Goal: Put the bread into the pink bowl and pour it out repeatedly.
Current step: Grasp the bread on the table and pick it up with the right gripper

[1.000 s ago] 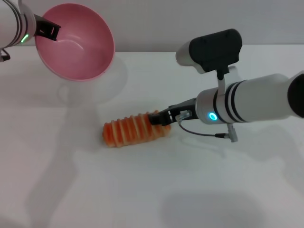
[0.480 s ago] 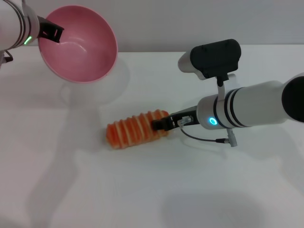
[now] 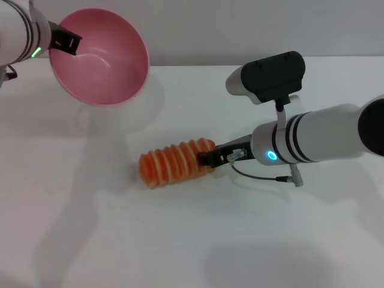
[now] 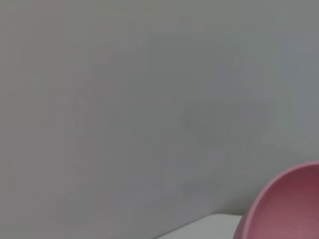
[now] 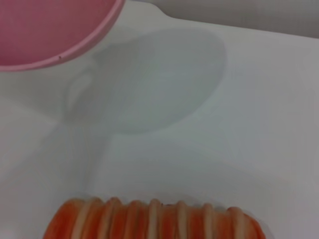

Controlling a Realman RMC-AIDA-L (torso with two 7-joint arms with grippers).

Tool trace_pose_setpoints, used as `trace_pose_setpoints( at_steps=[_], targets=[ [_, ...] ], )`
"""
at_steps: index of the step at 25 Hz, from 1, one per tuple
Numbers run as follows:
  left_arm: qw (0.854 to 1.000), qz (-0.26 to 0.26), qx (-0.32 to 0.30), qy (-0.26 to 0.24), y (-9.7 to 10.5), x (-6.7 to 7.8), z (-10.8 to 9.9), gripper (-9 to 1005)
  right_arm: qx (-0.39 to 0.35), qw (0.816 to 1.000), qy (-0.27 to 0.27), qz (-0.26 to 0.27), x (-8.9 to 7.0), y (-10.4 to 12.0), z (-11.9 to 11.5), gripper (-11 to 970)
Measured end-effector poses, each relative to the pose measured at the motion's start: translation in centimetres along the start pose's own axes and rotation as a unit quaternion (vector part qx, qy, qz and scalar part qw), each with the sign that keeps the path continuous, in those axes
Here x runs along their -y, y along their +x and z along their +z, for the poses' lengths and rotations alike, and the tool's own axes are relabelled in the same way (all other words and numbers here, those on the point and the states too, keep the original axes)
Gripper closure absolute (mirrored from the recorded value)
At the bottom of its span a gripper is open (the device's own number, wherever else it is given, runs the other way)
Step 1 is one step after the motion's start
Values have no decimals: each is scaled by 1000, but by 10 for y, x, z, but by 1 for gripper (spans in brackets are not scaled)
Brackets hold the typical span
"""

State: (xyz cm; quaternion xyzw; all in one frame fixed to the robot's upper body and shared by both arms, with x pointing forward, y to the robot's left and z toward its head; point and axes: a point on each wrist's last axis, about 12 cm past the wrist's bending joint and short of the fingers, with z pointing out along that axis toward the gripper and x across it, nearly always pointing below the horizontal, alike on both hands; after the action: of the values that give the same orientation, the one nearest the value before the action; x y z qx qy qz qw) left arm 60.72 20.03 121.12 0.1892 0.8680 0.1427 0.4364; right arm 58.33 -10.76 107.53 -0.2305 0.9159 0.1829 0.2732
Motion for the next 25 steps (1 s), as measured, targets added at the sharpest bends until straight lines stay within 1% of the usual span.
trace_pose_setpoints(
  at_steps=[5,10,16,21,25],
  targets=[
    [1000,4,-1,3,1,3,0,950,15,1000,-3,-1,-1,0,-9,559],
    [1000,8,-6,6,3,6,2,950,41,999,6,-14,-2,-5,-34,590],
    [1000,7,-14,13,6,8,6,950,75,997,15,-25,-6,-10,-71,742],
    [1000,10,-18,23,7,12,9,950,95,995,22,-38,-12,-18,-89,962],
    [999,14,-19,26,7,14,10,950,97,994,29,-34,-9,-19,-88,960]
  ],
)
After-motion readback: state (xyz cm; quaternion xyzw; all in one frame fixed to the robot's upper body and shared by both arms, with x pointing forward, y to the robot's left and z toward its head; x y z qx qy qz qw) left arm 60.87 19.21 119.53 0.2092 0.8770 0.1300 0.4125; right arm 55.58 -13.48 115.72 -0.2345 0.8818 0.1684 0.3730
